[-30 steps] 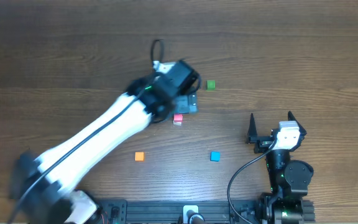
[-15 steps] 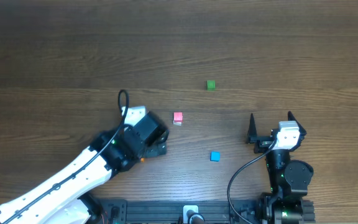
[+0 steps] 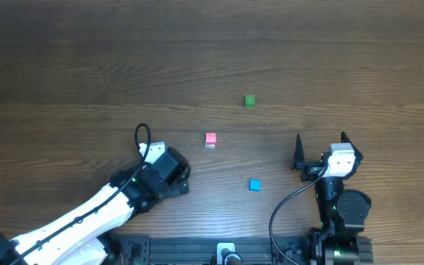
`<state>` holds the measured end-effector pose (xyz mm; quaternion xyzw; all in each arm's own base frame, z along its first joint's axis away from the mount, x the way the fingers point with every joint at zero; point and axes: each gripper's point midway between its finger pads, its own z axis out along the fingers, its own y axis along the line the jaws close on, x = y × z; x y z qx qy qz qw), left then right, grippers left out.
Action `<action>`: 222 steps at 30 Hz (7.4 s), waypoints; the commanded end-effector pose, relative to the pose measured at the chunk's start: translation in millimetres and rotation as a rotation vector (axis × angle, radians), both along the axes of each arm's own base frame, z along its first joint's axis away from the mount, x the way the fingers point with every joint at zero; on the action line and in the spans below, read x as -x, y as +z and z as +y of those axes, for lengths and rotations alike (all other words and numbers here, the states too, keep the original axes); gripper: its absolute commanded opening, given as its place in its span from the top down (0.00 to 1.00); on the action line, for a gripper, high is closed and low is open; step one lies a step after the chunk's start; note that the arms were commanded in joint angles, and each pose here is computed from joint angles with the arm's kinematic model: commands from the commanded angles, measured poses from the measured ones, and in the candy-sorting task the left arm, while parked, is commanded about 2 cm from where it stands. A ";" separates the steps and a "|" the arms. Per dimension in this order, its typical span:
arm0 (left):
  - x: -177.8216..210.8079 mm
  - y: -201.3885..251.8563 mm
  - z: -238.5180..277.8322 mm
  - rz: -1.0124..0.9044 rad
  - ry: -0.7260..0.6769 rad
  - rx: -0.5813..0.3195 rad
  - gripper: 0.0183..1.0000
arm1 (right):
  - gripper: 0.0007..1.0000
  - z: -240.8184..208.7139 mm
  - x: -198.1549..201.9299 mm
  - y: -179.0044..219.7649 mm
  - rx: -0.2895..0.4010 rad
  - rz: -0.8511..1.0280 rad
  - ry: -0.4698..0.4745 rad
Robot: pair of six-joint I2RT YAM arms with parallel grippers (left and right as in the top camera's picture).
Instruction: Stack Cubes
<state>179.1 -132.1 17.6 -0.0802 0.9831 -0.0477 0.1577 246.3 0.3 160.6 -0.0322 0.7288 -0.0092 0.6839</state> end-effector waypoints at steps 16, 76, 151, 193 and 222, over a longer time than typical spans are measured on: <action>11.6 -24.0 -3.3 0.106 -0.119 -0.034 0.14 | 0.01 0.1 0.2 -1.4 0.004 -0.001 0.004; 13.8 -13.6 0.0 0.161 -0.052 -0.068 0.67 | 0.01 0.1 0.2 -1.4 0.004 -0.001 0.004; -101.6 43.3 -128.7 0.153 -0.198 -0.076 0.98 | 0.01 0.1 0.2 -1.4 0.004 -0.001 0.004; -100.5 34.3 -123.4 0.183 -0.181 -0.093 0.90 | 0.01 0.1 0.2 -1.4 0.004 -0.001 0.004; -150.2 137.5 -107.4 -0.179 -0.082 0.023 0.00 | 0.01 0.1 0.2 -1.4 0.004 -0.001 0.004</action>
